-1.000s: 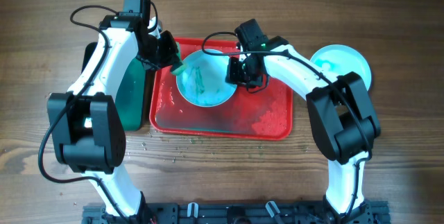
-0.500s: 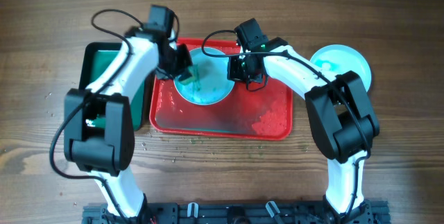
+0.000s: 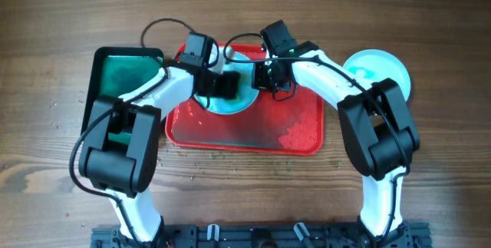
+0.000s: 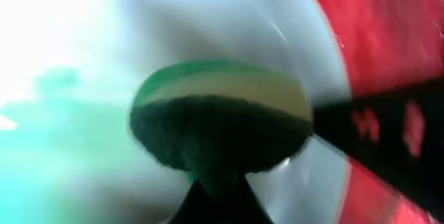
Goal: Clean dirty plates on tray and stack at the side
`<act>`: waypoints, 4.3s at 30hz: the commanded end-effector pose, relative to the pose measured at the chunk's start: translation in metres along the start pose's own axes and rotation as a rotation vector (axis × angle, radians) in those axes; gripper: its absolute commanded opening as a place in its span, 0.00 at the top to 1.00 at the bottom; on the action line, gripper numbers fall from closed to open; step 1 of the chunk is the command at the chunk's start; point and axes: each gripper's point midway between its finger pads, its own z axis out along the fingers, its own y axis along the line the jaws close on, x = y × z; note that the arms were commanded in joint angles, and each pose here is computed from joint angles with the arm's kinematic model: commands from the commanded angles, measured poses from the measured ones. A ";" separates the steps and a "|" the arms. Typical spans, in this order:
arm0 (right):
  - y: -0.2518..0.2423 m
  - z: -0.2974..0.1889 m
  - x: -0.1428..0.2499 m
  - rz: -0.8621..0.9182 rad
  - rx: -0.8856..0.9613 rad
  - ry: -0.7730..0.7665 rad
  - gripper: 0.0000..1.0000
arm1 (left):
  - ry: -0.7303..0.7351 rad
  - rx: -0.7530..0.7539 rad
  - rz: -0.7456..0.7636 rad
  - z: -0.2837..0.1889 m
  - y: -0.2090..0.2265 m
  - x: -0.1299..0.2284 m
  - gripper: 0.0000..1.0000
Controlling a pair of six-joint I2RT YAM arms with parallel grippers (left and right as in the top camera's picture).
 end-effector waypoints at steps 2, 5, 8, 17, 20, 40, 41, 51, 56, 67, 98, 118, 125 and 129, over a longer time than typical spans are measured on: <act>-0.008 0.014 0.013 -0.021 0.013 0.046 0.96 | -0.273 -0.360 -0.422 -0.018 0.083 -0.040 0.96; -0.008 0.014 0.013 -0.022 0.013 0.045 0.96 | -0.146 -0.419 -0.684 -0.016 0.088 0.007 0.96; -0.007 0.014 0.011 -0.024 0.009 0.040 0.96 | 0.081 -0.371 -0.673 -0.014 0.070 0.051 0.96; -0.007 0.014 0.011 -0.024 0.009 0.040 0.96 | 0.017 -0.236 -0.290 -0.005 0.054 0.015 0.96; -0.007 0.014 0.011 -0.027 0.009 0.040 0.96 | -0.197 -0.579 -0.496 -0.031 0.112 -0.003 0.96; -0.014 -0.096 -0.007 -0.252 0.291 -0.196 0.96 | -0.129 -0.262 -0.550 -0.226 0.084 -0.044 0.96; -0.018 -0.113 -0.010 -0.275 0.388 -0.256 0.96 | -0.124 -0.270 -0.554 -0.225 0.086 -0.042 0.96; 0.060 -0.232 0.032 -0.640 1.108 -0.901 0.96 | -0.115 -0.302 -0.562 -0.221 0.094 -0.039 0.96; 0.084 -0.259 0.043 -0.665 1.189 -1.070 0.96 | -0.118 -0.302 -0.562 -0.220 0.094 -0.039 0.96; 0.045 -0.171 0.030 -0.368 0.509 -0.509 0.96 | -0.125 -0.301 -0.559 -0.221 0.094 -0.041 0.96; -0.132 -0.208 -0.026 0.117 0.172 -0.318 0.42 | -0.103 -0.507 -0.688 -0.216 0.131 -0.011 0.96; -0.065 -0.206 -0.001 -0.117 0.142 -0.269 0.41 | -0.173 -0.634 -0.833 -0.172 0.222 0.044 0.00; -0.037 -0.372 0.031 -0.256 0.168 -0.631 0.00 | -0.173 -0.634 -0.833 -0.172 0.222 0.044 0.00; -0.053 -0.382 0.048 -0.262 0.250 -0.625 0.00 | -0.173 -0.634 -0.833 -0.172 0.222 0.044 0.00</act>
